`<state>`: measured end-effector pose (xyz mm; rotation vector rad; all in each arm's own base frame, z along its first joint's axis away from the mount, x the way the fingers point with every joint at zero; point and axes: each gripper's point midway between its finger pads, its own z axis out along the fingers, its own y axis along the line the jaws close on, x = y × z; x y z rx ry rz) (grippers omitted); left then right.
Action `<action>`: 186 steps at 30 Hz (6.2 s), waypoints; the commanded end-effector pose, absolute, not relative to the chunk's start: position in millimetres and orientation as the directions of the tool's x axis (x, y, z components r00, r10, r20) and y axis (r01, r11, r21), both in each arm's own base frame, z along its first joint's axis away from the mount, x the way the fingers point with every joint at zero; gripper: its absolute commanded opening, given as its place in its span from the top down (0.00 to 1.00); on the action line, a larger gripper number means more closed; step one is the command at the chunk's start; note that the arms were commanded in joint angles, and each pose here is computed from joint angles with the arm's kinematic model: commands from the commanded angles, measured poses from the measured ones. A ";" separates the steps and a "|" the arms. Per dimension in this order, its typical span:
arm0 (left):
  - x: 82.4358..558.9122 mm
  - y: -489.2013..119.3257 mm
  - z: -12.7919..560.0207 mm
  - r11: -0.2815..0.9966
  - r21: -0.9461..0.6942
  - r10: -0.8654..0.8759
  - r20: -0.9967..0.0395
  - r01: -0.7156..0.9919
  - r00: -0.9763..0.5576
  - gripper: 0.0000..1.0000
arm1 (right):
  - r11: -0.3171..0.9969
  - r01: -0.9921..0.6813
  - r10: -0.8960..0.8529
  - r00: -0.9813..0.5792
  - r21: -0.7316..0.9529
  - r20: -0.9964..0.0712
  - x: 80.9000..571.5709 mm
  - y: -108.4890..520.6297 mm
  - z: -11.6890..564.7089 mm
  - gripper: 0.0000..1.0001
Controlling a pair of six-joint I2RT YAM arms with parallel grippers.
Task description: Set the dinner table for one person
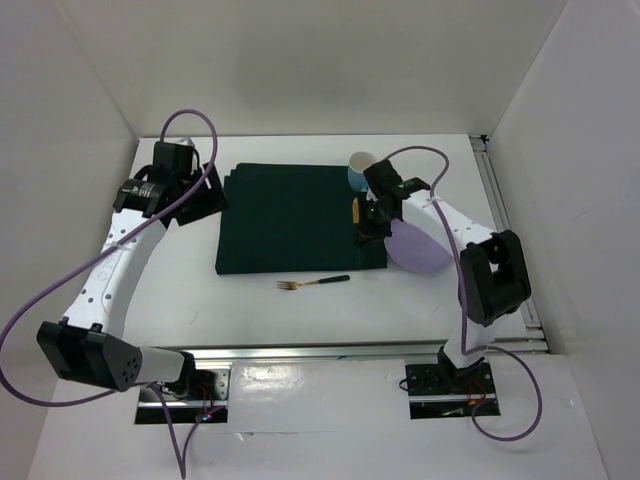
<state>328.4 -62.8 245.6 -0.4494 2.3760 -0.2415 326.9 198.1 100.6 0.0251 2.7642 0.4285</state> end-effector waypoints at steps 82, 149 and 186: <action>321.5 -72.6 245.8 0.909 -0.342 -0.403 -0.580 -0.236 -0.708 0.21 | 0.661 -0.731 -0.626 -0.661 0.168 -0.413 242.5 295.2 13.5 0.39; 306.9 -71.4 325.8 0.873 -0.451 -0.469 -0.675 -0.184 -0.570 0.20 | 0.753 -0.100 0.293 -0.834 0.650 -0.467 445.6 502.0 92.4 0.27; 331.4 -94.2 296.1 0.876 -0.467 -0.423 -0.629 -0.118 -0.652 0.20 | 0.486 0.705 0.874 -0.374 0.517 -0.311 295.3 -11.5 78.8 0.35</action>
